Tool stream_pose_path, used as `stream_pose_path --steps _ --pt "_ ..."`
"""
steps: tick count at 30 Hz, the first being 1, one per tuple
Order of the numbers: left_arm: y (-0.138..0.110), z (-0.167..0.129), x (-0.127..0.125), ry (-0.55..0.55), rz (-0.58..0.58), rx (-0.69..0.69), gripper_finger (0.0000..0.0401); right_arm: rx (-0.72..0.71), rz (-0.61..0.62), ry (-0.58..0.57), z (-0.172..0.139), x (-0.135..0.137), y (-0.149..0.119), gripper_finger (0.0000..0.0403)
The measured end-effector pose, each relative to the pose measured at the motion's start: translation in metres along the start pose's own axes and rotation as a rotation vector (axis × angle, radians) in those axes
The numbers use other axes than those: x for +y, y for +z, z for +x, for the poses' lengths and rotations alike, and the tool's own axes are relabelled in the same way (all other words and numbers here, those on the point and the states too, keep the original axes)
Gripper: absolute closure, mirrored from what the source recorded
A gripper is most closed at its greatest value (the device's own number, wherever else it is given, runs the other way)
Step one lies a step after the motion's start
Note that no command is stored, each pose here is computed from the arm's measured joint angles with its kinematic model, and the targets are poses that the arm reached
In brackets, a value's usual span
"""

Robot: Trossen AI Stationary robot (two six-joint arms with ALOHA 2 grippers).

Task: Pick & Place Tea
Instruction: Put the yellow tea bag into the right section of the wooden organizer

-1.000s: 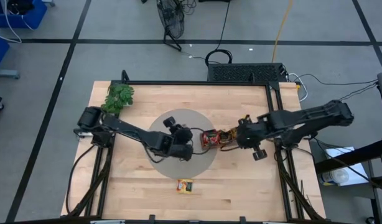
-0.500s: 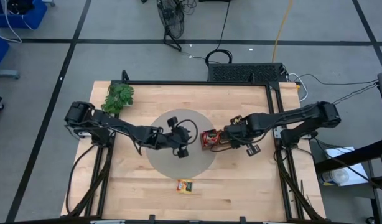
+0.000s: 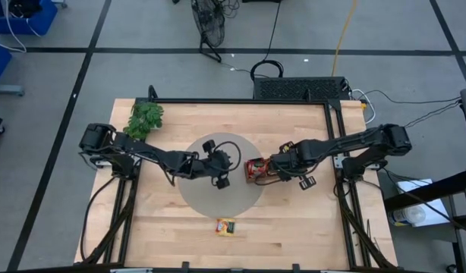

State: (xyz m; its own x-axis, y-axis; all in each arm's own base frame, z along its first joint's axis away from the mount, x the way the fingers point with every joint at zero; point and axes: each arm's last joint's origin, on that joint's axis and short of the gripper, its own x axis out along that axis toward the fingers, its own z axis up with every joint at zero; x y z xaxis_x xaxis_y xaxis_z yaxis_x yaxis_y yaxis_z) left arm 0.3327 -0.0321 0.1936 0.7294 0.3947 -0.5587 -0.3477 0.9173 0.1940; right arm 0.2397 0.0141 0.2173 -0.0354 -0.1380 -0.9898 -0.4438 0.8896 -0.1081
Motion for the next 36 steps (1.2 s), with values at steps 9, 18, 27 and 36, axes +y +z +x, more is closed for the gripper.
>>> stream_pose_path --steps 9,18,27,36 --pt "0.0 0.0 0.001 0.002 -0.007 0.0 0.029 0.0 0.102 -0.133 0.008 -0.003 0.001 0.038" --pt "0.0 0.0 0.001 0.002 -0.01 0.0 0.029 -0.009 0.205 -0.172 0.006 -0.001 0.002 0.03" --pt "0.001 0.001 0.003 0.007 -0.015 0.001 0.029 -0.051 0.355 -0.213 -0.004 0.0 -0.005 0.0286" --pt "0.001 0.002 0.004 0.011 -0.018 0.001 0.029 -0.263 0.72 -0.103 -0.043 0.013 -0.035 0.0298"
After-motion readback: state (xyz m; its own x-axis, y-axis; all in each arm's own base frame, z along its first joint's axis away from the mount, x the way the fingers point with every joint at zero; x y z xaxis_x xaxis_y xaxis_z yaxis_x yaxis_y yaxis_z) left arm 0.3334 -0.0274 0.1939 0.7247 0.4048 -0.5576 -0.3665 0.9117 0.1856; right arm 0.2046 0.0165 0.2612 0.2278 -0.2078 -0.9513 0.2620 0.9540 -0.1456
